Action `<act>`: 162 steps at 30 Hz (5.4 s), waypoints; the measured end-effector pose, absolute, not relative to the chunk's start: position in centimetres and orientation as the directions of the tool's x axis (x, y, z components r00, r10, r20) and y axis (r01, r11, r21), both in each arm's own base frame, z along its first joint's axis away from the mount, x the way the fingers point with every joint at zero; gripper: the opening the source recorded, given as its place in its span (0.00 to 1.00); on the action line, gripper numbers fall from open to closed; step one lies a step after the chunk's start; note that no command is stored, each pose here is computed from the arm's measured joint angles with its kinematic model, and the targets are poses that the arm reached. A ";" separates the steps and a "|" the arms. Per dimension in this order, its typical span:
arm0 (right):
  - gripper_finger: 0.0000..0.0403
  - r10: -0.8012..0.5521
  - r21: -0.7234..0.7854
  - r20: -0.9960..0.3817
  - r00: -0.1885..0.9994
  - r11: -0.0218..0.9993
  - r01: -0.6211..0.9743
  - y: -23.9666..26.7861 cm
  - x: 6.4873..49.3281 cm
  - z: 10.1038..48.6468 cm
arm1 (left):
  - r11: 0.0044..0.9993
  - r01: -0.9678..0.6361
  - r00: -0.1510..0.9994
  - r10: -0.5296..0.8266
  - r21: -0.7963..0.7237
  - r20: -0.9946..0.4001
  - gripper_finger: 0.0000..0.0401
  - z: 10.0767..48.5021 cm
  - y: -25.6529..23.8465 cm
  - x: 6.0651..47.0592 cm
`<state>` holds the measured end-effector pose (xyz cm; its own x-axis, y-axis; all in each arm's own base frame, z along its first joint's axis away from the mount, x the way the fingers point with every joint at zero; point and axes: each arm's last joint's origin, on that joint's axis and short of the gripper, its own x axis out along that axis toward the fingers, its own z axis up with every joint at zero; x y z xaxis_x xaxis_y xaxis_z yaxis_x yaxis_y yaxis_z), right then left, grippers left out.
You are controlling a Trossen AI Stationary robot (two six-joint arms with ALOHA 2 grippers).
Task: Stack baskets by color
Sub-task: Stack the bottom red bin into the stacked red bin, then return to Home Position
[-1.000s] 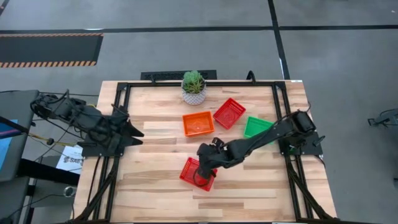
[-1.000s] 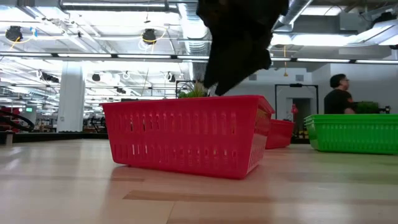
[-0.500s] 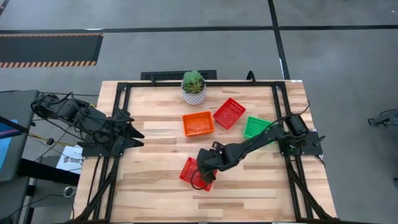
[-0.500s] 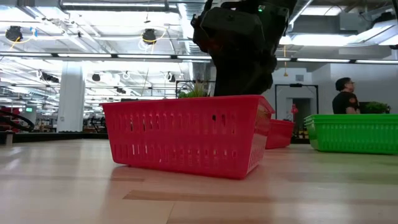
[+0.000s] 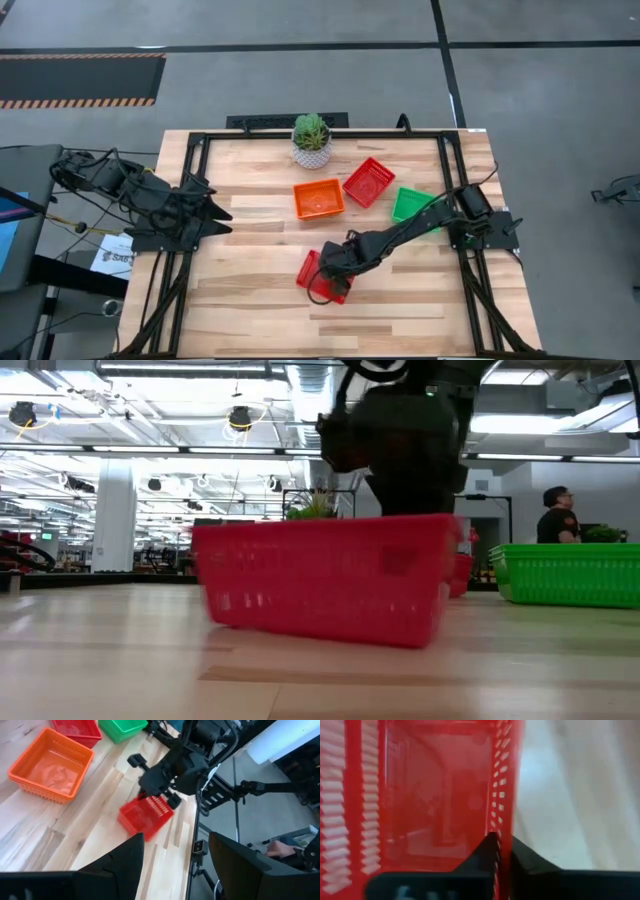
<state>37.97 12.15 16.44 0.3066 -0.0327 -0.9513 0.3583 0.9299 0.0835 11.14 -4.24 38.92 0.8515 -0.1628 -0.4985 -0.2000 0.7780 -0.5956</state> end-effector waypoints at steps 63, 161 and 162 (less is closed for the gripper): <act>0.01 -0.542 0.271 -0.840 -0.016 -0.446 0.853 -4.9 27.6 29.9 | 0.733 -0.341 0.875 0.018 -0.589 -0.483 0.52 38.9 -3.8 11.3; 0.53 -0.176 0.669 -0.195 0.965 0.696 0.262 2.4 20.0 36.5 | 0.817 -0.232 0.890 -0.042 -0.528 -0.455 0.52 39.2 -4.0 11.4; 0.53 -0.156 0.649 -0.143 0.977 0.731 0.211 2.8 20.0 37.1 | 0.826 -0.187 0.899 -0.074 -0.531 -0.431 0.52 39.5 -4.1 11.5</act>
